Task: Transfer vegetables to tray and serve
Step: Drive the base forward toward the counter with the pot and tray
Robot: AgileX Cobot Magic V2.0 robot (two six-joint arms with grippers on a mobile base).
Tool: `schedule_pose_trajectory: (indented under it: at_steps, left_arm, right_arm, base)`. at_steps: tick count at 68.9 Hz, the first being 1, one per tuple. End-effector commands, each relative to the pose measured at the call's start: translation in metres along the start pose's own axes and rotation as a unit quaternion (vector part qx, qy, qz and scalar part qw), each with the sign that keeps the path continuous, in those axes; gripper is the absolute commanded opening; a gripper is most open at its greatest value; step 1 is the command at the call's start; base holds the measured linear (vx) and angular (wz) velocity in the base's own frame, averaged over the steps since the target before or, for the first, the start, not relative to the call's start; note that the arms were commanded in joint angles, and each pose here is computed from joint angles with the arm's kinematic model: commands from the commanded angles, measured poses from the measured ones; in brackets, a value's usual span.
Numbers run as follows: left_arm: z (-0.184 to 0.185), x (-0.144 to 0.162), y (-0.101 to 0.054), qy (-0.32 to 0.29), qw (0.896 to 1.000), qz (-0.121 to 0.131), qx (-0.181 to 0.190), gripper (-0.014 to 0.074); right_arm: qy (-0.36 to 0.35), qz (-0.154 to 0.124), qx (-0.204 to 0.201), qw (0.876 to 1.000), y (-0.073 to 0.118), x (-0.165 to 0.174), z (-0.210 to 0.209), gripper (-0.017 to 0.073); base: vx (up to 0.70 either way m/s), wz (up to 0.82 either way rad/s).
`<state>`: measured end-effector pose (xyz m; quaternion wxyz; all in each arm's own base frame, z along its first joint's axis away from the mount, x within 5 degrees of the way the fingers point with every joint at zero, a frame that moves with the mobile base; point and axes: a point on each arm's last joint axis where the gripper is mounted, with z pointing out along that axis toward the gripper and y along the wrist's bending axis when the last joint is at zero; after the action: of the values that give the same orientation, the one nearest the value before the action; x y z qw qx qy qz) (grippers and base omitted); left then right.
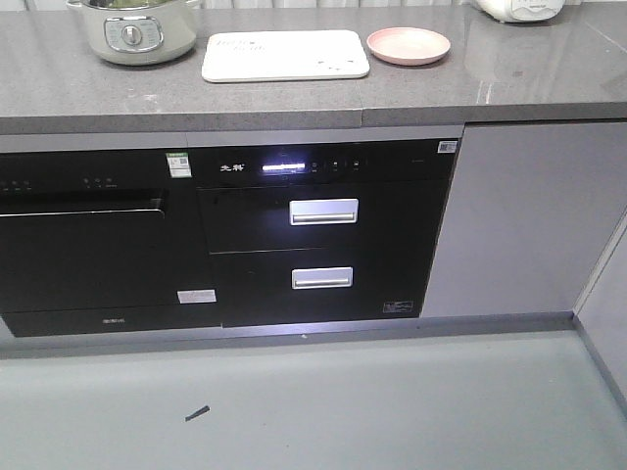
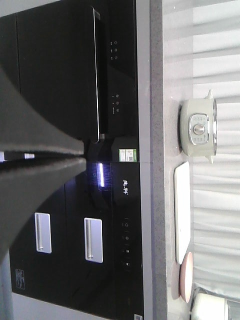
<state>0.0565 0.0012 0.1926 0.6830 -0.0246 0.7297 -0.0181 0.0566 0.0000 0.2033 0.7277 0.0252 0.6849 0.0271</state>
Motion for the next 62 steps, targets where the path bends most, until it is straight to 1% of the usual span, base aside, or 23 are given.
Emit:
schedule_pose_trajectory:
  at_steps: [1,62]
  left_arm:
    - [0.0003,0.0015,-0.0010,-0.031,0.999,-0.001,0.008,-0.0006]
    - [0.0003,0.0015,-0.0010,-0.031,0.999,-0.001,0.008,-0.0006]
  right_arm:
    - [-0.034,-0.001,-0.006,0.999,0.0010,-0.0025,-0.0003,-0.0003]
    - [-0.034,-0.001,-0.006,0.999,0.0010,-0.0025,-0.0003,-0.0003]
  base:
    - [0.10,-0.03]
    - [0.10,-0.01]
